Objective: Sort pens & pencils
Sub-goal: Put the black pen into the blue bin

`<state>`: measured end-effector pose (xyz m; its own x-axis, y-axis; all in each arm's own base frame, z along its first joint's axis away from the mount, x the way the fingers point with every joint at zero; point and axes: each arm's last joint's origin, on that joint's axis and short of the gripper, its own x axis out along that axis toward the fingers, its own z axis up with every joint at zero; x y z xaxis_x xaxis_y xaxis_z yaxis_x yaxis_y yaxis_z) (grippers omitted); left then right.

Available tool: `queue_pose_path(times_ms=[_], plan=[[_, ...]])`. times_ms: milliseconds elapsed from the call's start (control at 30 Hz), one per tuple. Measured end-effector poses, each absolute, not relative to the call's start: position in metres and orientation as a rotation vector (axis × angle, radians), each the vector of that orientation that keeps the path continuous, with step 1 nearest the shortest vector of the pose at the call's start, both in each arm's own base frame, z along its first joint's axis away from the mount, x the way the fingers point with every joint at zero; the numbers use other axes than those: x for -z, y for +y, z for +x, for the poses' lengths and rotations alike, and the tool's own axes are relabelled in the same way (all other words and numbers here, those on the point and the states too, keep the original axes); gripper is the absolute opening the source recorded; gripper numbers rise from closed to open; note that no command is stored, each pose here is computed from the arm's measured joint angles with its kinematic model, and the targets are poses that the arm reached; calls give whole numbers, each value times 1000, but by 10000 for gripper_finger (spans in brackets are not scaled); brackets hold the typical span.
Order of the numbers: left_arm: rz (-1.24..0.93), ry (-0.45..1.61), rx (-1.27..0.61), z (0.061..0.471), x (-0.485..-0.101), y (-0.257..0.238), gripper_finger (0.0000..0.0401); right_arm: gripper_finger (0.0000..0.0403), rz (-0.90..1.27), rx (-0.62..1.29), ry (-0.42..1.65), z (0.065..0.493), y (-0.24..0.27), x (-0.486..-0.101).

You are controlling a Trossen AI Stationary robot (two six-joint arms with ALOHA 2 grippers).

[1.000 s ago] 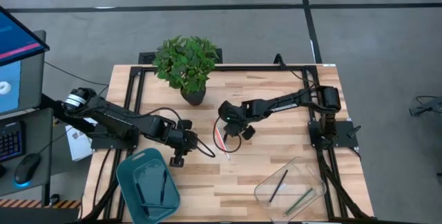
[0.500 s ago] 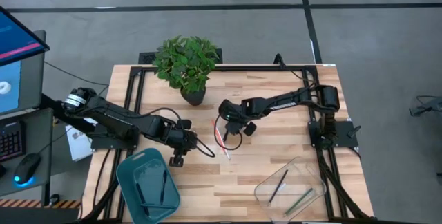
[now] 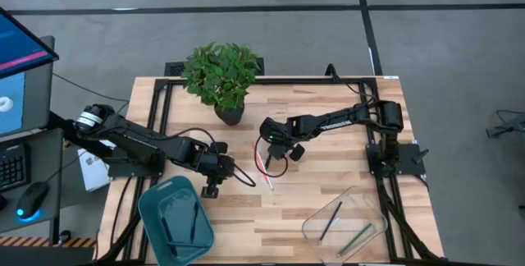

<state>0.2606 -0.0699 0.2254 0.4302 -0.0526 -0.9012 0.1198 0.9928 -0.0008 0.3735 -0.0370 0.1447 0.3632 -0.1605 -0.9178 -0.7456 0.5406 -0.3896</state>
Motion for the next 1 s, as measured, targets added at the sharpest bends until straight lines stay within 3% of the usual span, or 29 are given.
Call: queue_pose_path(times_ms=[300,600,1000], plan=[[57,1118,111,261,-226,-70,75,141,-942,-501,1205,382,-37,-127],[57,1116,112,261,-226,-70,75,138,-888,-569,1219,400,-40,-137],[53,1119,109,261,-226,-70,75,79,-800,-614,1248,398,-37,-135]])
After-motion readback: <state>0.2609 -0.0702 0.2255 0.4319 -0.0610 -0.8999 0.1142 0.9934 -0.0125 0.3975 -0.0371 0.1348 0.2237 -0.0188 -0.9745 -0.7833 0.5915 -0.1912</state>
